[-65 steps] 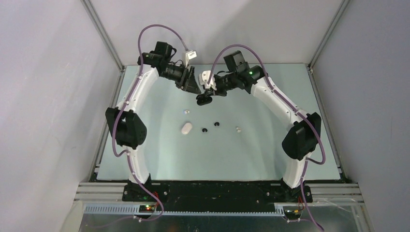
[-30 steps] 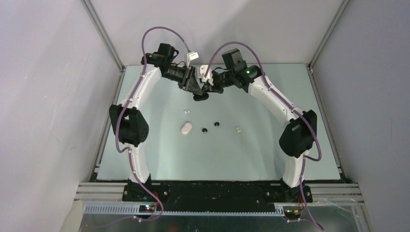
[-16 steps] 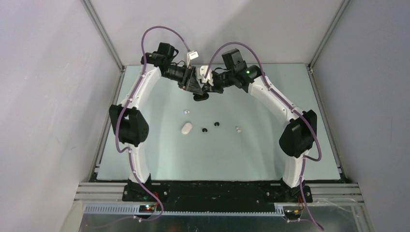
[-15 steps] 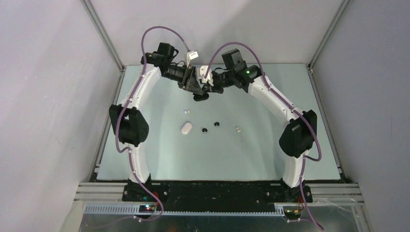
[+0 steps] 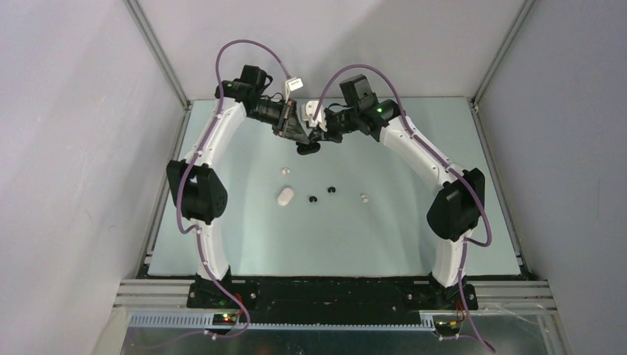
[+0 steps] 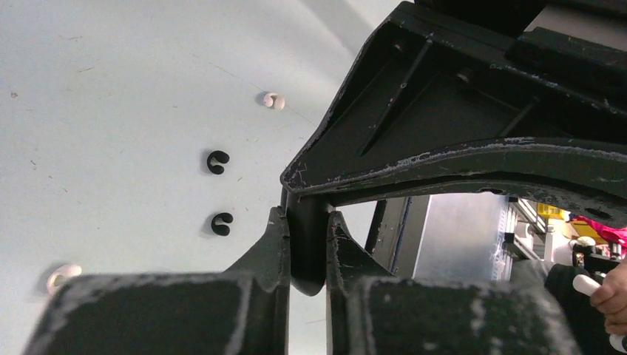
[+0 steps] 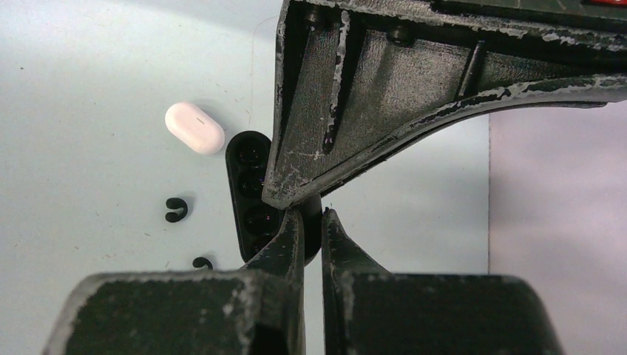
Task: Insert the wireless bluetooth earbuds into the charging case
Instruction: Open the charging case, then pick up the earbud from the center of the board, then place the earbud in the charging case.
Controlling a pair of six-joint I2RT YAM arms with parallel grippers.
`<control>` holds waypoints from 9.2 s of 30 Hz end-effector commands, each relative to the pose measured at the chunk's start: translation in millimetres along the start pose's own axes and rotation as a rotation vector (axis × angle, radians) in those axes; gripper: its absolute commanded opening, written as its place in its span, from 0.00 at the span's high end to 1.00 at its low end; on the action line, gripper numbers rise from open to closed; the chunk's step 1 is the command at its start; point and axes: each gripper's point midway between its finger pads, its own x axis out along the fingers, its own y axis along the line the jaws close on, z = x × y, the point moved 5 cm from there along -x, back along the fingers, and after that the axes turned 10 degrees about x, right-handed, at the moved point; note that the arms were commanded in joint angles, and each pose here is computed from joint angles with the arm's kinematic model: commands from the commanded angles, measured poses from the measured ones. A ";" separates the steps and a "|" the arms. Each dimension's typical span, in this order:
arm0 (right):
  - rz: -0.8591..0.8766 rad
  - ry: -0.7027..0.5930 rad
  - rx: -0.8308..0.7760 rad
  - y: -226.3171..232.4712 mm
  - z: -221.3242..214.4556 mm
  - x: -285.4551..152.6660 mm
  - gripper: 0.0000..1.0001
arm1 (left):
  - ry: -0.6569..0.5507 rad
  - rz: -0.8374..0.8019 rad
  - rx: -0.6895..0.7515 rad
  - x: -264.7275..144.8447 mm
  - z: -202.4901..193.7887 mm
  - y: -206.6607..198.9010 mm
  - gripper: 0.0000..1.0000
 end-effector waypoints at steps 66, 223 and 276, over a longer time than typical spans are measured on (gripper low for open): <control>0.164 0.161 0.672 40.5 -140.9 72.2 0.54 | -0.003 0.668 0.520 -93.6 -44.6 -24.5 1.00; 0.049 0.105 -0.476 44.6 34.8 -36.4 1.00 | -0.173 0.283 0.652 4.4 0.3 -58.4 1.00; -0.042 0.230 -0.329 31.2 22.6 -23.6 0.77 | -0.184 0.295 0.757 2.4 6.5 -63.9 1.00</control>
